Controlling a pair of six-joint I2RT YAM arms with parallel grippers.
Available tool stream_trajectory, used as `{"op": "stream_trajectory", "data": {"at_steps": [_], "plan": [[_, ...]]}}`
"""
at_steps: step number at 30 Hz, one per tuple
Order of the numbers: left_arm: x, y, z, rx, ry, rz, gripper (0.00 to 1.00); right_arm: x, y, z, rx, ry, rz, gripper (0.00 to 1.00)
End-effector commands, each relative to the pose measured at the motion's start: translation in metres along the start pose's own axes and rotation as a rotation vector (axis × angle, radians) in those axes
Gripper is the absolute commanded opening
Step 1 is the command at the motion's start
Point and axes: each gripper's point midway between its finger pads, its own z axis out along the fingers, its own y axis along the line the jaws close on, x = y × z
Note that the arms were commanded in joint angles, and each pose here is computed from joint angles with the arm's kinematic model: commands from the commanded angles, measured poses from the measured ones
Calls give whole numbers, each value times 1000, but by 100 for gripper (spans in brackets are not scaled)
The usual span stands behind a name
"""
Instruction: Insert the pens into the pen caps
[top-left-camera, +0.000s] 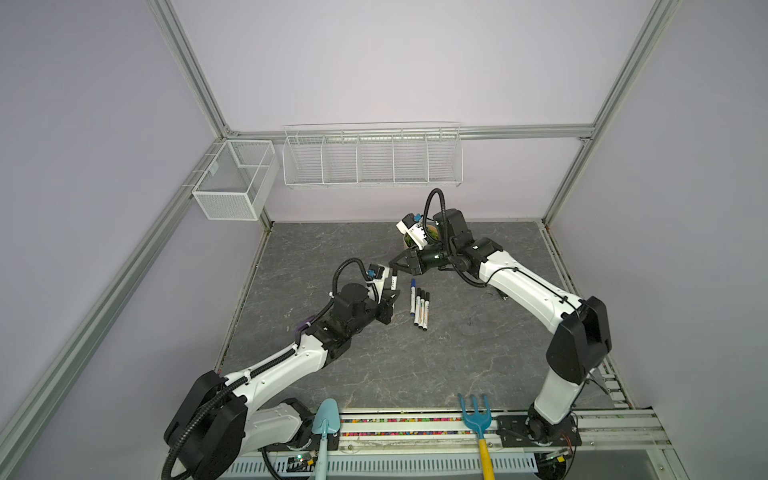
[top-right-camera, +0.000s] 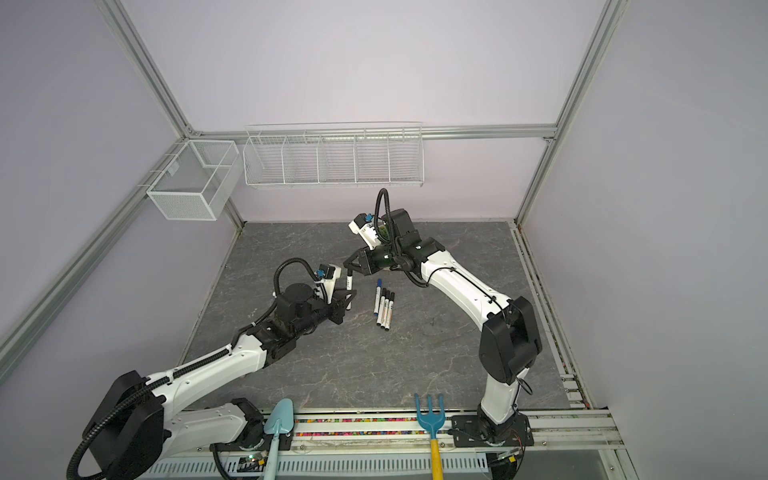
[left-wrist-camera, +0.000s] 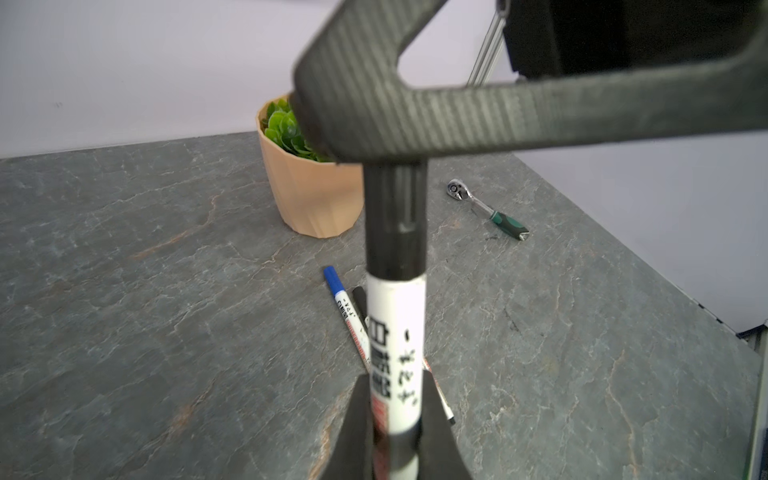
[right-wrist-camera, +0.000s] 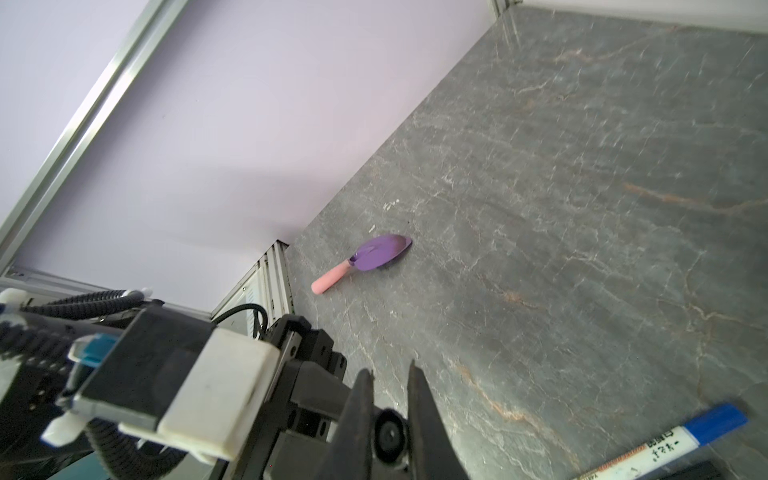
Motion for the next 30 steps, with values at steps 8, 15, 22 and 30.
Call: {"op": "stream_trajectory", "data": {"at_steps": [8,15,22,30], "plan": [[-192,-8,-32,23,-610,31,0,125,-29,29,24,432,321,7],[-231,-2,-29,26,-718,14,0,154,-33,35,59,539,303,7],[-284,28,-60,-28,-874,16,0,185,-44,37,80,612,340,7],[-315,44,-88,-86,-981,35,0,214,-57,31,146,701,351,7]]}}
